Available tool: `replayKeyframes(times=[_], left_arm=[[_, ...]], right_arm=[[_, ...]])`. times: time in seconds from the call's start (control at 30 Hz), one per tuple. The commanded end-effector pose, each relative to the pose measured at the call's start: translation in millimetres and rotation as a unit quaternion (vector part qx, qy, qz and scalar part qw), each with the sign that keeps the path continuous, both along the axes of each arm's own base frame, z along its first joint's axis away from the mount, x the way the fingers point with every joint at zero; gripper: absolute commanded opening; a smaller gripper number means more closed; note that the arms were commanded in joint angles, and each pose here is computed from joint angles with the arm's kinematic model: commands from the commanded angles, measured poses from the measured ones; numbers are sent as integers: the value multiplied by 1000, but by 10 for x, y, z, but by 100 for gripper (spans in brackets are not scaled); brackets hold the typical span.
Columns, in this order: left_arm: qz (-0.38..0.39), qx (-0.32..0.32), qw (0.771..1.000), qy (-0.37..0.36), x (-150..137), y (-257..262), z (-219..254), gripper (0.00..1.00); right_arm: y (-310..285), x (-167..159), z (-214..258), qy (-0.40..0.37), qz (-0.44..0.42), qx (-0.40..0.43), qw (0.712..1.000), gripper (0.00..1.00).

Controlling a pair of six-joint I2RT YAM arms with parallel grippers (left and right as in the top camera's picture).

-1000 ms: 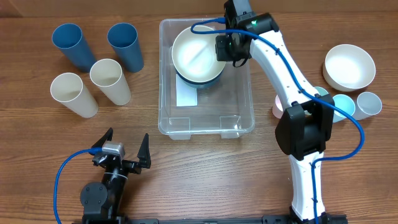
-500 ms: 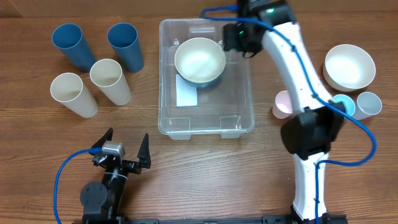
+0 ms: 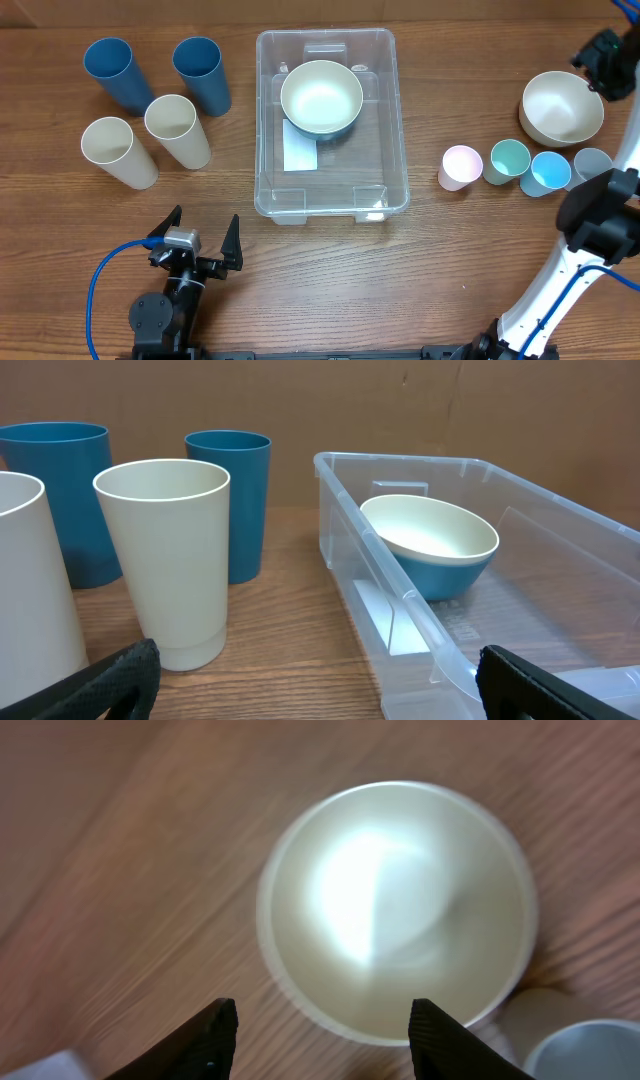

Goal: Pack container
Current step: 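Carry the cream bowl over the bin and drop it into the blue bowl, then grasp the large cream bowl rim with the right gripper, then lower the large cream bowl onto the stacked bowls in the bin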

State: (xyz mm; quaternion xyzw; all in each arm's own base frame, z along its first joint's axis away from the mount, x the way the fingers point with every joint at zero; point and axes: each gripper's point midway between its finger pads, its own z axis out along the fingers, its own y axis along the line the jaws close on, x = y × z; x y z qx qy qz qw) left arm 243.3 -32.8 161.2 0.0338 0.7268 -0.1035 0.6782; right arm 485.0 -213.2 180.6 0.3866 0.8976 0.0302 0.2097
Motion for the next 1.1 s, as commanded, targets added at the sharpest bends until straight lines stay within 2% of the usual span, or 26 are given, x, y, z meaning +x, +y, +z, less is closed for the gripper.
replayKeyframes(times=[0.0,0.13,0.4,0.43,0.53,0.57,0.67,0.77,0.83,0.93,1.07], left_arm=[[-12,12,1000,-5,-10,-44,3,100],[-12,12,1000,-5,-10,-44,3,100],[-12,12,1000,-5,-10,-44,3,100],[-12,12,1000,-5,-10,-44,3,100],[-12,12,1000,-5,-10,-44,3,100],[-12,12,1000,-5,-10,-44,3,100],[-12,12,1000,-5,-10,-44,3,100],[-12,12,1000,-5,-10,-44,3,100],[-12,12,1000,-5,-10,-44,2,100],[-12,12,1000,-5,-10,-44,3,100],[-12,12,1000,-5,-10,-44,3,100]], right_arm=[[-492,-215,-361,56,-20,-45,997,57],[-822,-331,-707,63,-52,-42,996,57],[-767,-331,-1438,70,-28,-11,997,50],[-754,-341,-1501,71,-25,-10,997,47],[-750,-333,-1528,70,-25,-10,997,8],[-745,-326,-1527,68,-24,-10,997,4],[-662,-230,-1495,46,-14,11,999,4],[-598,-114,-1340,25,-2,22,999,4],[-458,51,-1028,-1,18,34,999,4],[-38,360,-411,-69,64,80,992,4],[716,562,403,-113,145,63,981,4]])
